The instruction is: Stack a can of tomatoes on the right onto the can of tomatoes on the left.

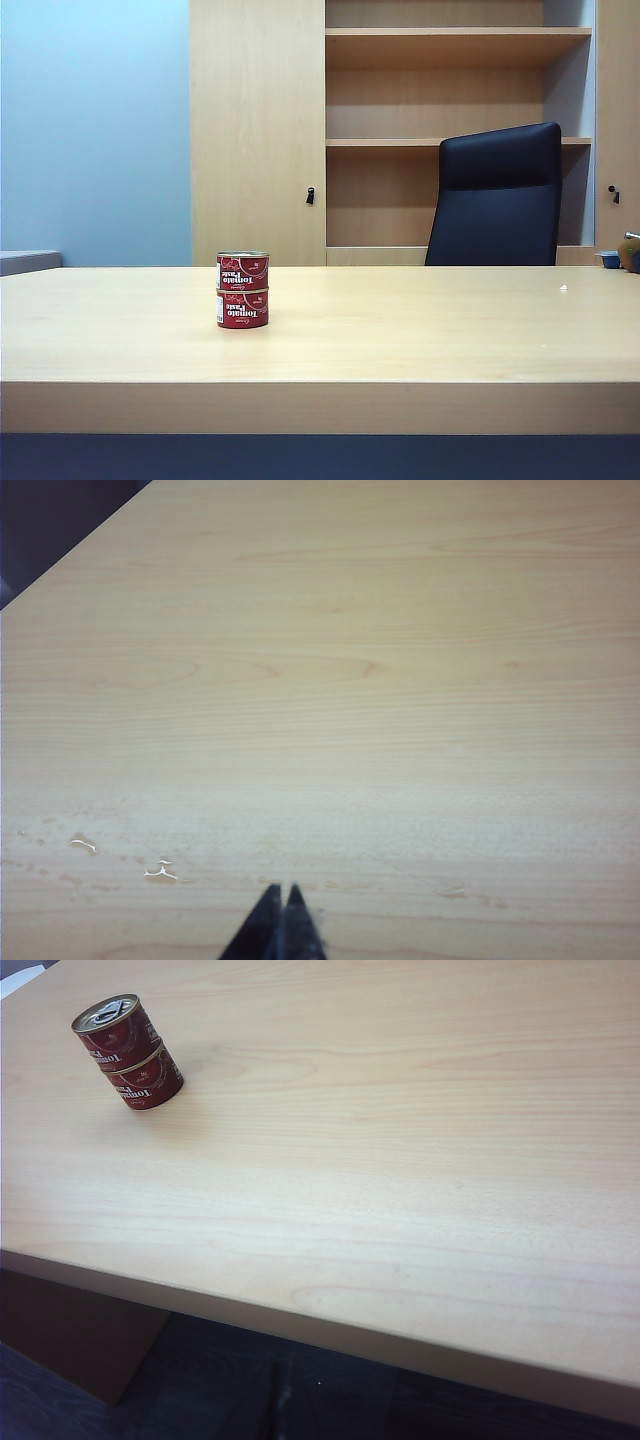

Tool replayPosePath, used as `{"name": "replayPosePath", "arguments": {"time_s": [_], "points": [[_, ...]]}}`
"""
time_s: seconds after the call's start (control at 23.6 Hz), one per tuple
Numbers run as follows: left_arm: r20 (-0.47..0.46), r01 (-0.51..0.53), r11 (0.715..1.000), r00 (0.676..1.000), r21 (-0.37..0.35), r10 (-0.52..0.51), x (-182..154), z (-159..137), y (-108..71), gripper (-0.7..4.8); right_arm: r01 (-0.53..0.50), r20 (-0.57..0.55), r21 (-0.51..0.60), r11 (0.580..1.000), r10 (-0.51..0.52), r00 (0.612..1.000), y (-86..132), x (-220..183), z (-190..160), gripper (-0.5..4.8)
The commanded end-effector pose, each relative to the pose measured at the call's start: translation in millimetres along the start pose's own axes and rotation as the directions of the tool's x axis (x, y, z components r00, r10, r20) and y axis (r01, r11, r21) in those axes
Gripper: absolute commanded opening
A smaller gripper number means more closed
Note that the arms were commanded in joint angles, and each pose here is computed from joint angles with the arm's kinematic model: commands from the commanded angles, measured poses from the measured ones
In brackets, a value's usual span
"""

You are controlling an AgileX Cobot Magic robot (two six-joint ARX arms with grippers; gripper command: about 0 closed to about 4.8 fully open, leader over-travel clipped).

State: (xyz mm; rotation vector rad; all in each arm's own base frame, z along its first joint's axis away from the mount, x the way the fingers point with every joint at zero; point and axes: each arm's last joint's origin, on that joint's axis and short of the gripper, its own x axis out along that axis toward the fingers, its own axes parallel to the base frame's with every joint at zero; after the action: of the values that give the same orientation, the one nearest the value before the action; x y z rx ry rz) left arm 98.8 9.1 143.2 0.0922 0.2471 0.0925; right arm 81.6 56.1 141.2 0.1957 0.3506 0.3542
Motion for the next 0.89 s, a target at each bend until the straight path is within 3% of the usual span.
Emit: {"name": "replayPosePath", "arguments": {"time_s": [0.04,0.3,0.42,0.51,0.72,0.89], "points": [[0.006,-0.004,1.000,1.000,0.003,0.004,-0.3,1.3,0.3,-0.05,-0.004,0.009,0.005,1.000,0.004,1.000,0.4,0.0,1.0,-0.09],[0.006,-0.004,1.000,1.000,0.003,0.004,-0.4,1.3,0.3,-0.05,-0.009,0.077,0.029,1.000,0.007,0.997,-1.1,-3.9,6.0,-0.09],[0.004,-0.004,1.000,1.000,0.003,0.004,-0.3,1.1,0.2,-0.05,0.110,0.186,0.072,0.991,-0.122,0.975,-14.3,-6.8,16.0,-0.08],[0.004,-0.004,1.000,1.000,0.003,0.004,-0.4,1.1,0.3,-0.05,0.248,0.230,0.078,0.966,-0.260,0.938,-29.4,-8.0,21.7,-0.08],[0.006,-0.004,1.000,1.000,0.003,0.004,-0.4,1.2,0.2,-0.05,0.356,0.214,-0.127,0.926,-0.325,0.921,-48.7,-10.4,21.2,-0.08],[0.005,-0.004,1.000,1.000,0.003,0.004,-0.4,1.2,0.2,-0.05,0.385,0.197,-0.129,0.914,-0.356,0.913,-56.0,-10.3,17.0,-0.08]]}}
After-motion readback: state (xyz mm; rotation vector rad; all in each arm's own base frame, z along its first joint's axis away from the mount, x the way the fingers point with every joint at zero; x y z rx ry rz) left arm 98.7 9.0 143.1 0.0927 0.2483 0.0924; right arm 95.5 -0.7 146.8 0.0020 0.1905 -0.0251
